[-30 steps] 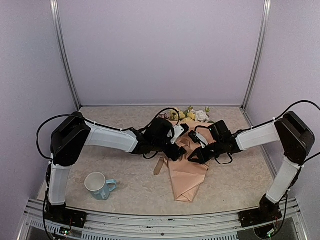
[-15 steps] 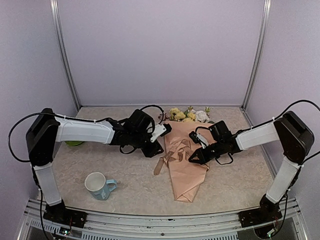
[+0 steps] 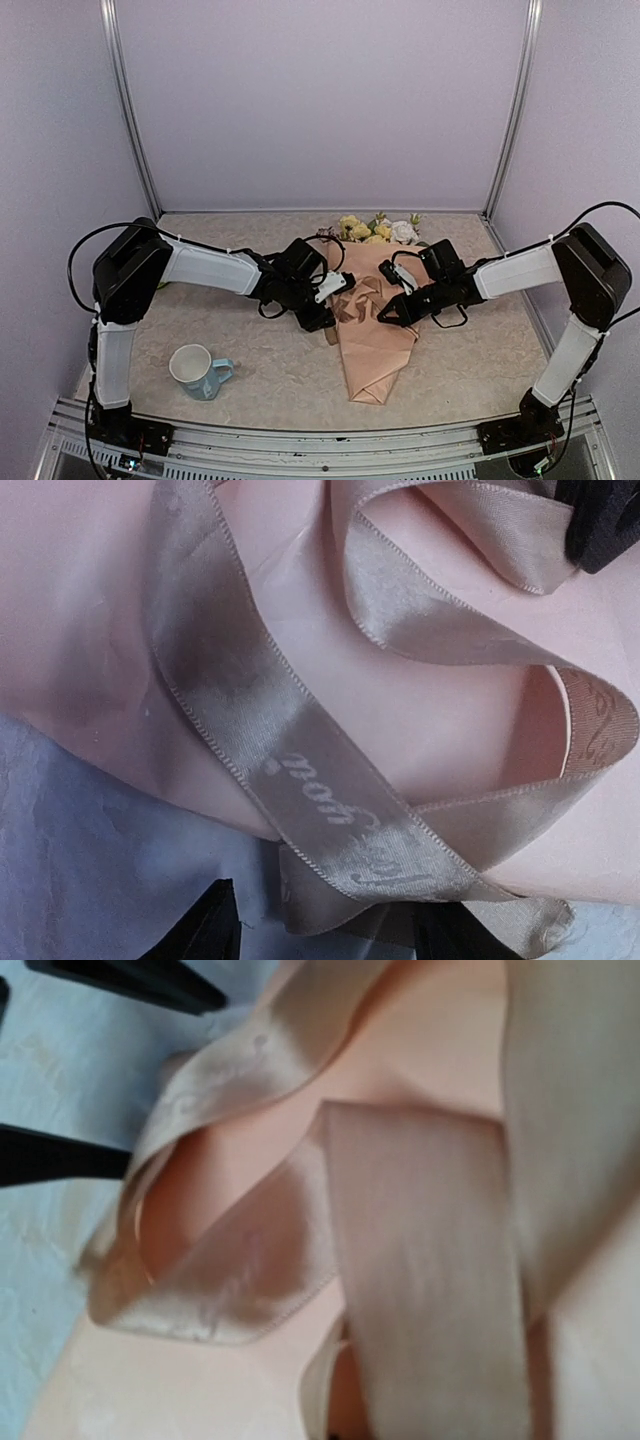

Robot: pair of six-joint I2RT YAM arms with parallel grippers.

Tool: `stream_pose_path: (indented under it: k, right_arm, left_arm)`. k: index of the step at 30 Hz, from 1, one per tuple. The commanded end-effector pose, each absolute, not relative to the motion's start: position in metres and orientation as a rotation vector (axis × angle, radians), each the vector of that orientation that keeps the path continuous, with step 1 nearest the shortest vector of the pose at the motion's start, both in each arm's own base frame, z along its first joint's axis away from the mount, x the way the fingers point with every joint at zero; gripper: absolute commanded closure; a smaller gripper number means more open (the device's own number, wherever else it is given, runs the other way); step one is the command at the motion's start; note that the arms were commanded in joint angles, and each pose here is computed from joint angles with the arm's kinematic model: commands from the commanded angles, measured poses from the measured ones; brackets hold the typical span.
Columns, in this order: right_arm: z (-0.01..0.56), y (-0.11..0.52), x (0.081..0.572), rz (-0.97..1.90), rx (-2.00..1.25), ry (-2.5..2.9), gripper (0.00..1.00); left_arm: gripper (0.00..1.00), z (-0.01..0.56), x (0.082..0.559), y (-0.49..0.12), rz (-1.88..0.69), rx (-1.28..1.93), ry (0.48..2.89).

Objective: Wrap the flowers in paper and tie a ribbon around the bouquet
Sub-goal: Cross the ribbon over the folded bouquet, then tie the ribbon around the folded bouquet.

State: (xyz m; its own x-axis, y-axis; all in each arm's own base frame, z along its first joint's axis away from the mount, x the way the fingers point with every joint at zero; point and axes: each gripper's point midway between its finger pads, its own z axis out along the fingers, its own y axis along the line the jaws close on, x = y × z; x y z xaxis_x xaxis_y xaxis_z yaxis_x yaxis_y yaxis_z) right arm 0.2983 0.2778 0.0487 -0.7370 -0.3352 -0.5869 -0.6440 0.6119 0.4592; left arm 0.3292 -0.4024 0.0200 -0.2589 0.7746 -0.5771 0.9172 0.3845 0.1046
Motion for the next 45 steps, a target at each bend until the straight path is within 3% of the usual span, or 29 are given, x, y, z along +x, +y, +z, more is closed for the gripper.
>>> stream_pose_path:
  k: [1,4,6,7,22,30,36,40,45]
  right_arm:
    - [0.060,0.277,0.301,0.943,-0.768,2.365,1.00]
    - [0.060,0.277,0.303,0.940,-0.768,2.366,1.00]
    - [0.060,0.277,0.303,0.942,-0.768,2.366,1.00]
    - [0.059,0.277,0.302,0.942,-0.768,2.369,1.00]
    - [0.088,0.266,0.299,0.963,-0.793,2.316,1.00]
    - [0.138,0.262,0.264,1.374,-0.869,2.128,1.00]
    - [0.117,0.248,0.271,1.291,-0.752,2.286,1.00]
    - [0.128,0.214,0.293,1.284,-0.485,2.280,1.00]
    - [0.133,0.120,0.331,1.163,0.040,2.195,1.00]
  left_arm:
    - [0.43,-0.003,0.307,-0.406,-0.434,1.531,2.125]
    - [0.58,0.010,0.299,-0.412,-0.526,1.519,2.063]
    - [0.89,0.015,0.300,-0.412,-0.545,1.501,2.044]
    - [1.00,0.017,0.302,-0.412,-0.542,1.488,2.043]
    - [1.00,0.036,0.346,-0.346,-0.267,1.216,2.168]
    - [1.00,0.031,0.390,-0.276,0.058,0.940,2.332]
    - [1.00,0.028,0.398,-0.254,0.178,0.840,2.362]
    - [1.00,0.035,0.406,-0.234,0.265,0.738,2.369]
    - [1.00,0.043,0.402,-0.227,0.264,0.697,2.352]
